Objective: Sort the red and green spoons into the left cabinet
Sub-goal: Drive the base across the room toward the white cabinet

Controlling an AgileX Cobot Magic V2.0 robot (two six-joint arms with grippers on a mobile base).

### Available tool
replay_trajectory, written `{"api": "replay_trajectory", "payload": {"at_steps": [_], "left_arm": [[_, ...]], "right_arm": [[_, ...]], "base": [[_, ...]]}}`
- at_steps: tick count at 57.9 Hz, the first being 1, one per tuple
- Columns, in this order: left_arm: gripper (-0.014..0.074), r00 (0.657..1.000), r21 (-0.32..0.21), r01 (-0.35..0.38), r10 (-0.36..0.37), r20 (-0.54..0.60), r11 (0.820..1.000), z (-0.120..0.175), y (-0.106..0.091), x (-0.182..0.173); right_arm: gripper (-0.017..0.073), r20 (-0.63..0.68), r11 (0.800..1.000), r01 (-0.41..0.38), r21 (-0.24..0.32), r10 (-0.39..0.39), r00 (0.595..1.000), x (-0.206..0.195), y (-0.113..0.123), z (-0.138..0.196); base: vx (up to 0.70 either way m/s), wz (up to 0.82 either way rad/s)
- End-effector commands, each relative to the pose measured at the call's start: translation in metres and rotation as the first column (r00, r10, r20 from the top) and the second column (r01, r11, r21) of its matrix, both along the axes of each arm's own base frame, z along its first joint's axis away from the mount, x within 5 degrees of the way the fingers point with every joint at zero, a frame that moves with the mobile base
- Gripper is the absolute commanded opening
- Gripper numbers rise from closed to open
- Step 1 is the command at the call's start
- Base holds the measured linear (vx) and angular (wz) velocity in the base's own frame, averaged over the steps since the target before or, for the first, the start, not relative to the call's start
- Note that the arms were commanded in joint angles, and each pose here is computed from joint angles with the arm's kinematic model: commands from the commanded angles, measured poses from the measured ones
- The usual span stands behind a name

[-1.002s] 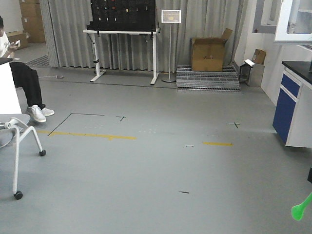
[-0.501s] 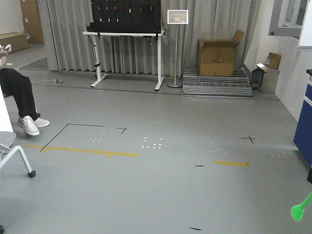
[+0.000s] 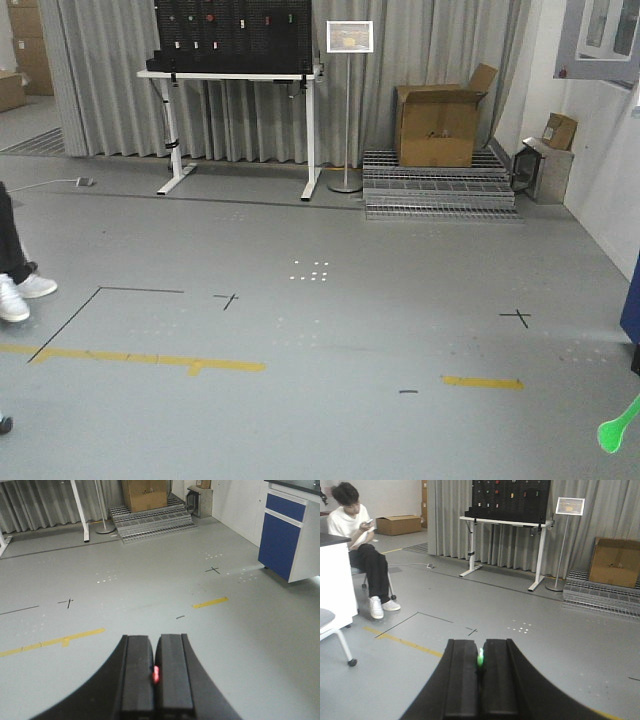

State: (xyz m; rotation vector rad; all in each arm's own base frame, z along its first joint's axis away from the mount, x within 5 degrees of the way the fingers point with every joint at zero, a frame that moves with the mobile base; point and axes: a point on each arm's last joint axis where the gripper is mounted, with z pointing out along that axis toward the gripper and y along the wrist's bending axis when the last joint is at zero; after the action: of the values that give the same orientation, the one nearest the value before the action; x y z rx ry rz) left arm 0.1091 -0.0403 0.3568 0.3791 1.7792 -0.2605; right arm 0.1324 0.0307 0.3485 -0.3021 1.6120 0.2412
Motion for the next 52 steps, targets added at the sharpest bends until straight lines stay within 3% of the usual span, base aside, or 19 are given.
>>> {"api": "replay_trajectory", "payload": {"at_steps": [1,52], "left_arm": [[0.0,0.996,-0.049,-0.024,0.028,0.081,0.999,0.0146,0.0016,0.0012],[0.0,0.996,-0.049,-0.024,0.028,0.081,0.999,0.0145,0.0015,0.0012]], "right_arm": [[-0.0004,0.037,0.999,0.022,0.034,-0.023,0.999,-0.0004,-0.0019,0.0117],[-0.0004,0.036,0.999,0.021,0.034,-0.023,0.999,-0.0004,-0.0018,0.0117]], "base": [[0.62,-0.1],[0.62,0.01]]}}
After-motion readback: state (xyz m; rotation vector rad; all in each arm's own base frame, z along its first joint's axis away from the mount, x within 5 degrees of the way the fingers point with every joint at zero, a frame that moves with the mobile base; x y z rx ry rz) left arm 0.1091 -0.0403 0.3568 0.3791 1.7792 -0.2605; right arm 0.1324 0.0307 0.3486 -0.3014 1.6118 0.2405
